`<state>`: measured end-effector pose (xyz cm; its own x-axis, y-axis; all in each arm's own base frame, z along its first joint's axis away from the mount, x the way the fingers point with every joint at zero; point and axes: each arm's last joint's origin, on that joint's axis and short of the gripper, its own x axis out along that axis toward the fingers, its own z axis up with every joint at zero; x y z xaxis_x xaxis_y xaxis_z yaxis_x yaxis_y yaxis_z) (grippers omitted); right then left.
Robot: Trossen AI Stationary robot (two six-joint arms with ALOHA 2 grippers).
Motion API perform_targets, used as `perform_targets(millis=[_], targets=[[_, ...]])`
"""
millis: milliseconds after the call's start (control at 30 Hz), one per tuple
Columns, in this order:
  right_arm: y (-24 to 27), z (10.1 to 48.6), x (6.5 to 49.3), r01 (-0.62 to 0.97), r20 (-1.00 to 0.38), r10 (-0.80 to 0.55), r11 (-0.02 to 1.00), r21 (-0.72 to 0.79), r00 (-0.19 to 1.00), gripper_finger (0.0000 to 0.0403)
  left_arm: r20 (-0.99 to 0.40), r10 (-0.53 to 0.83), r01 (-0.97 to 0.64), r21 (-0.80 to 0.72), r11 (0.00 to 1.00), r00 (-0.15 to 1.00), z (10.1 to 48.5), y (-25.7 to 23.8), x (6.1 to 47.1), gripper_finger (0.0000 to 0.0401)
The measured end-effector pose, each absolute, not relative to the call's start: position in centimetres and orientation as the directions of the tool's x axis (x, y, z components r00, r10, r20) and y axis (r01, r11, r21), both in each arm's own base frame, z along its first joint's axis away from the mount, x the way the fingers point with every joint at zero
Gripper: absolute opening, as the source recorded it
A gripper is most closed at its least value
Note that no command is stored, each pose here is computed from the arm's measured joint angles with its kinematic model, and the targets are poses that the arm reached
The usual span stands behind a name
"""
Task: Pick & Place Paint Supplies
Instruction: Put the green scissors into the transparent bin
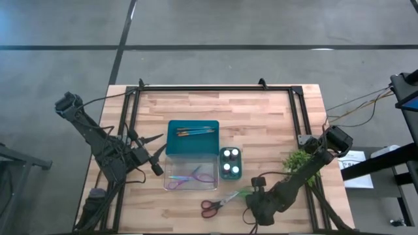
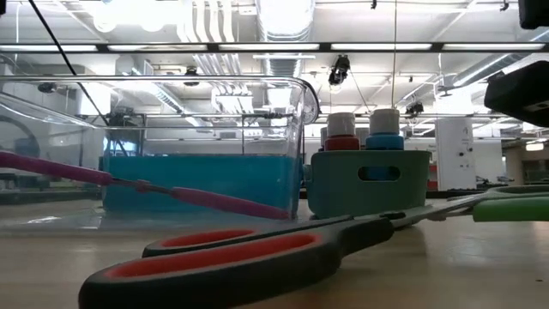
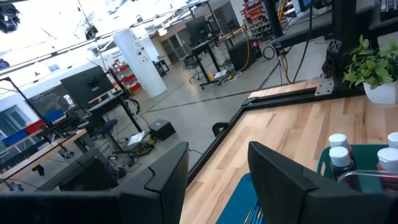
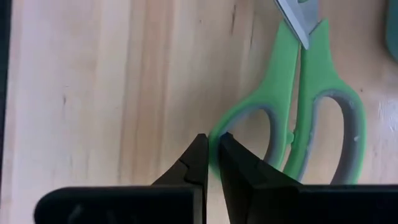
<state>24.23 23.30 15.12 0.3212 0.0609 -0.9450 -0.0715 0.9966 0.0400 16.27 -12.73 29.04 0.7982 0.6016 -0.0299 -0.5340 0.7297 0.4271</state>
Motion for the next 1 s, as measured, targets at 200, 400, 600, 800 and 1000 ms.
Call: perform_targets(millis=[200, 400, 600, 800, 1000], targets=[[23.0, 15.0, 23.7, -0.044, -0.958, 0.02, 0.999, 0.008, 0.288, 0.0017, -0.03, 0.602, -0.534, 0.427, 0.73, 0.798, 29.0, -12.7, 16.3, 0.0173], [23.4, 15.0, 22.9, -0.028, -0.969, 0.009, 1.0, 0.002, 0.246, 0.0017, -0.03, 0.601, -0.534, 0.427, 0.73, 0.798, 29.0, -12.7, 16.3, 0.0173], [23.5, 15.8, 22.8, -0.017, -0.971, -0.029, 0.999, -0.034, 0.236, 0.0017, -0.031, 0.6, -0.532, 0.427, 0.731, 0.8, 29.0, -12.7, 16.3, 0.0173], [24.4, 16.7, 22.8, -0.057, -0.969, -0.002, 0.998, -0.016, 0.249, 0.0017, -0.032, 0.596, -0.528, 0.427, 0.734, 0.802, 29.0, -12.8, 16.3, 0.0173], [25.8, 19.5, 22.3, -0.073, -0.97, -0.018, 0.997, -0.037, 0.243, 0.0017, -0.032, 0.596, -0.528, 0.428, 0.733, 0.802, 29.0, -12.7, 16.3, 0.0173]])
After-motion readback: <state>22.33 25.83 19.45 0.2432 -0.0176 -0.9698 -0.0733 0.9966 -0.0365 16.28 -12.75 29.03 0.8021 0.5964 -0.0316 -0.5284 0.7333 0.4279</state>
